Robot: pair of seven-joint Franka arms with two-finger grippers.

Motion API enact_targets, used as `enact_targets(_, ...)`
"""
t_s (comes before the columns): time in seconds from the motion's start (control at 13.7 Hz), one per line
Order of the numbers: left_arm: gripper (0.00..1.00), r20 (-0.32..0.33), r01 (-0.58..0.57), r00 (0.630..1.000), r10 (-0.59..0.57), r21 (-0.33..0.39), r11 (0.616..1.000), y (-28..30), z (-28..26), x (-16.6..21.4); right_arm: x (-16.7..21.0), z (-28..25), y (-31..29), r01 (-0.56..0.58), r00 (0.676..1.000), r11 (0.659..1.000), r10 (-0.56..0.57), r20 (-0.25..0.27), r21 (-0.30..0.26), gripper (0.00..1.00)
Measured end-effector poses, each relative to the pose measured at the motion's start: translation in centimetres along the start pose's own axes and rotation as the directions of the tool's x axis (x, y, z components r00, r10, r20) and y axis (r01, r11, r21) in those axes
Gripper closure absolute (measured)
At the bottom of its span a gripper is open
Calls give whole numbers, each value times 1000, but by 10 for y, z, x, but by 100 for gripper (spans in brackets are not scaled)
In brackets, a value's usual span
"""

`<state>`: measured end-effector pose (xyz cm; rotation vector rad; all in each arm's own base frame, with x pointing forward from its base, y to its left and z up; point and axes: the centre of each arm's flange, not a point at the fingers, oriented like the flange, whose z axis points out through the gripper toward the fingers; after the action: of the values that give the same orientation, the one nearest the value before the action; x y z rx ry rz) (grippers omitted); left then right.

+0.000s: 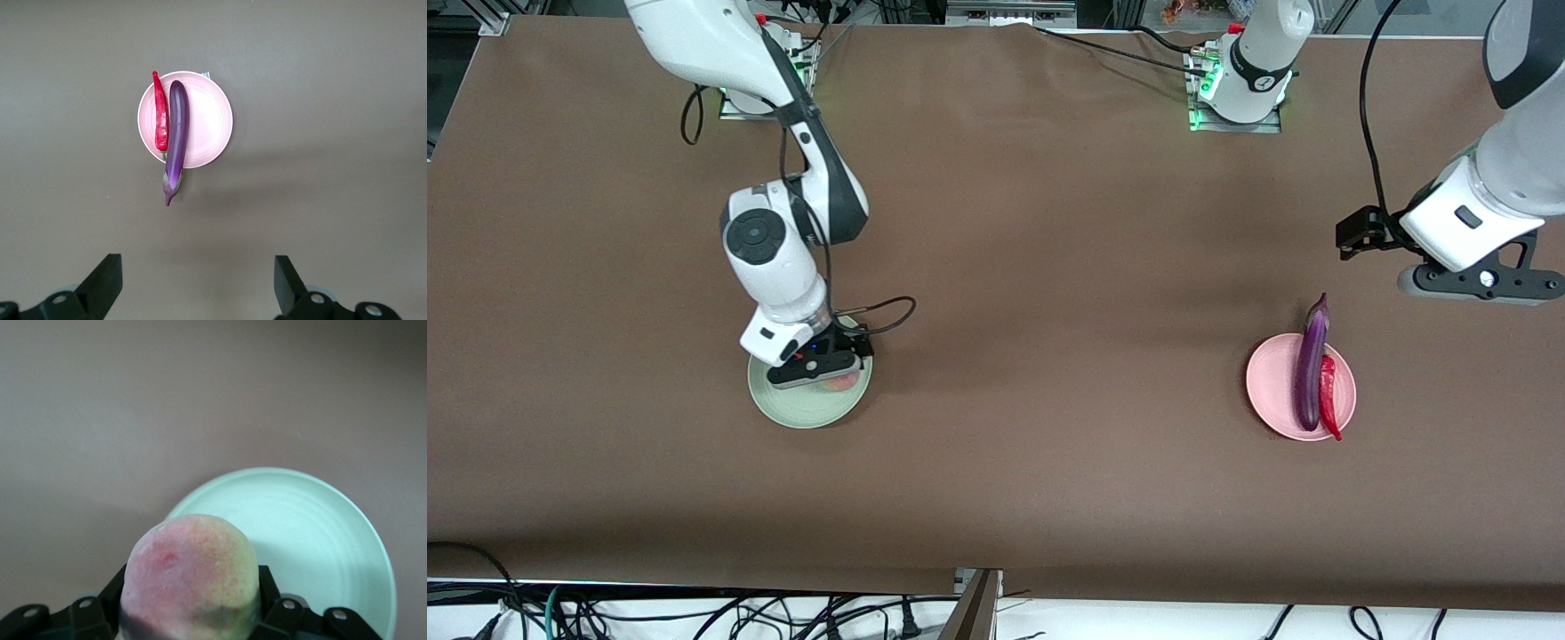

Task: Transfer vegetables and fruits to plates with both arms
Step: 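Lower the peach onto the green plate and open the right gripper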

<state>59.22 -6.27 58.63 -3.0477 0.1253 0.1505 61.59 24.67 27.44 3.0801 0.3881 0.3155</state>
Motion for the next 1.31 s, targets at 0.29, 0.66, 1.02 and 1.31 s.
enact_targets(0.29,0,-21,67,998,-67,-17,998,-42,14,-17,-16,33,24,-16,998,1000,17,55,-22,23)
enact_targets(0.66,0,-48,42,998,-42,-16,999,-28,6,-49,-4,33,51,-48,999,998,49,20,-30,0)
enact_targets(1.02,0,-50,32,998,-33,-15,999,-23,7,-50,14,4,50,-62,995,998,64,79,-20,0)
enact_targets(1.31,0,-56,33,998,-34,-16,999,-23,6,-50,25,-101,66,-104,982,995,102,157,6,0)
